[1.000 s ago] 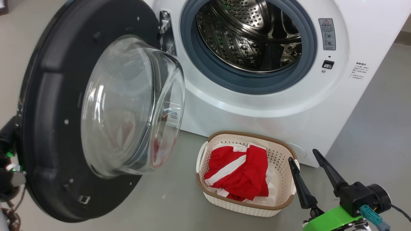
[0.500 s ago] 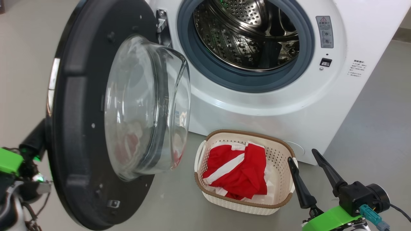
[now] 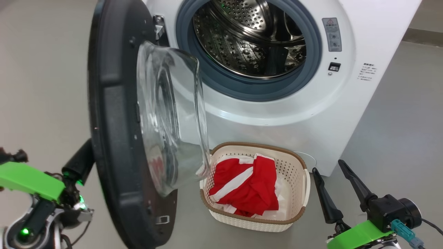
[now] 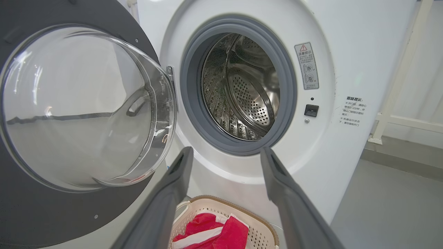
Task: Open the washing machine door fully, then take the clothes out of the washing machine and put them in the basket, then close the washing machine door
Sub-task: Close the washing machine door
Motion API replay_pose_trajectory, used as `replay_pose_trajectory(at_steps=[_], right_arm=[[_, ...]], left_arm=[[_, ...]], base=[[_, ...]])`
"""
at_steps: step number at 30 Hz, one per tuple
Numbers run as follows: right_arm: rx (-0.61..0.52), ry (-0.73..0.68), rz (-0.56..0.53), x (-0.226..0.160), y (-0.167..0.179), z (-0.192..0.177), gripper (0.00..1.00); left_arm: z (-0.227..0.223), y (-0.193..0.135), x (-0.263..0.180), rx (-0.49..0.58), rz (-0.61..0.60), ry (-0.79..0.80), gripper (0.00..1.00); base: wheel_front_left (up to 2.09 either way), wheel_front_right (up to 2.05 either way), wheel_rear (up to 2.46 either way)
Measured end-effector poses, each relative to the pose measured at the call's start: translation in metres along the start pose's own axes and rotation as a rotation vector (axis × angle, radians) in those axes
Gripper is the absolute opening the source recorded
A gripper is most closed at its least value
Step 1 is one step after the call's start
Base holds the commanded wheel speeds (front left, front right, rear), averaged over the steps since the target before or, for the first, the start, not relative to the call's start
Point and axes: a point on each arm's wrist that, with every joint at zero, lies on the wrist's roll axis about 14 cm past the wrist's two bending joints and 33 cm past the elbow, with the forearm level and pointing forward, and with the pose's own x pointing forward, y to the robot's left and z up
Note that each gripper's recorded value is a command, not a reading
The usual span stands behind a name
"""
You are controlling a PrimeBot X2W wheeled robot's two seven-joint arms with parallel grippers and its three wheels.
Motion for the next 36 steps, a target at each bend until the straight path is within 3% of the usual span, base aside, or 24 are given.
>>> replay_pose_trajectory(at_steps=[22, 36], right_arm=[[0.004, 0.000, -0.110, -0.021, -0.033, 0.001, 1.00], [0.001, 0.001, -0.157, -0.030, -0.046, 0.001, 1.00]], left_arm=[[-0.071, -0.009, 0.036, -0.066, -0.050, 0.168, 0.00], [-0.081, -0.011, 0.048, -0.044, -0.075, 0.171, 0.00]], base=[[0.00, 0.00, 0.00], [0.00, 0.00, 0.00]])
